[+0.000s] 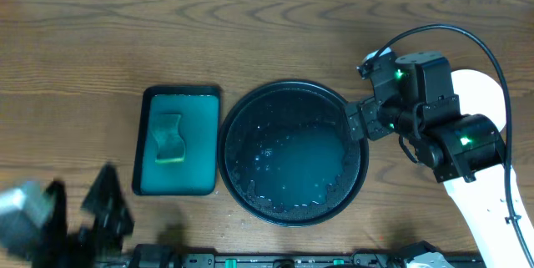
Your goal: Clean dirty plates on tray and stack at the side
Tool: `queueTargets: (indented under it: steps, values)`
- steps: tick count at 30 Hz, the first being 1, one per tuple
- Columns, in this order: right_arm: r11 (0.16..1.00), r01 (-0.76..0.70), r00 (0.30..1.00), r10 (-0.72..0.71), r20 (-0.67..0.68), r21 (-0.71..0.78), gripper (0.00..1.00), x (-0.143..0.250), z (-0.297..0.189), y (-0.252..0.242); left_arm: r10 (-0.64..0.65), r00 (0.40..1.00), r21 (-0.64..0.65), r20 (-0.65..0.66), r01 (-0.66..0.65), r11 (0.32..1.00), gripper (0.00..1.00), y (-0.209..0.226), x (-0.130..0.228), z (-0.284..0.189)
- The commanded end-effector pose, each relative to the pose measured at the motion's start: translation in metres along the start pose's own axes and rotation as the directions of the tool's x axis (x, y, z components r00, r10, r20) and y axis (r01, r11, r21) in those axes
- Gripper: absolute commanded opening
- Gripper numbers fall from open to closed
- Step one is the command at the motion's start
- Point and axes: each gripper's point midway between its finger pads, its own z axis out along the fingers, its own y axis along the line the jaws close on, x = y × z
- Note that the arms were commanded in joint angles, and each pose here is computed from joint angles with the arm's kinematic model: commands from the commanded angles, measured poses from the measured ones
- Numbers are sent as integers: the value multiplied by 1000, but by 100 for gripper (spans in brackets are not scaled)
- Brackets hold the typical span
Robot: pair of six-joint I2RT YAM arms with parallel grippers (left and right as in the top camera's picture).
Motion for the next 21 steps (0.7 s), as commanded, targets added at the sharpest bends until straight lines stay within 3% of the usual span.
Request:
queueTargets:
  steps: [1,10,21]
  values:
    - [999,23,1000,-24,13,24,99,-5,-2,-2,10,997,22,73,-11,1000,80,4,-1,-29]
    - [999,23,1000,-23,3,22,99,-3,-1,-1,-16,977,78,211,-1,997,80,12,4,-76]
    - [999,23,1000,-23,3,22,99,-3,-1,-1,-5,987,57,160,-4,998,80,18,17,-74]
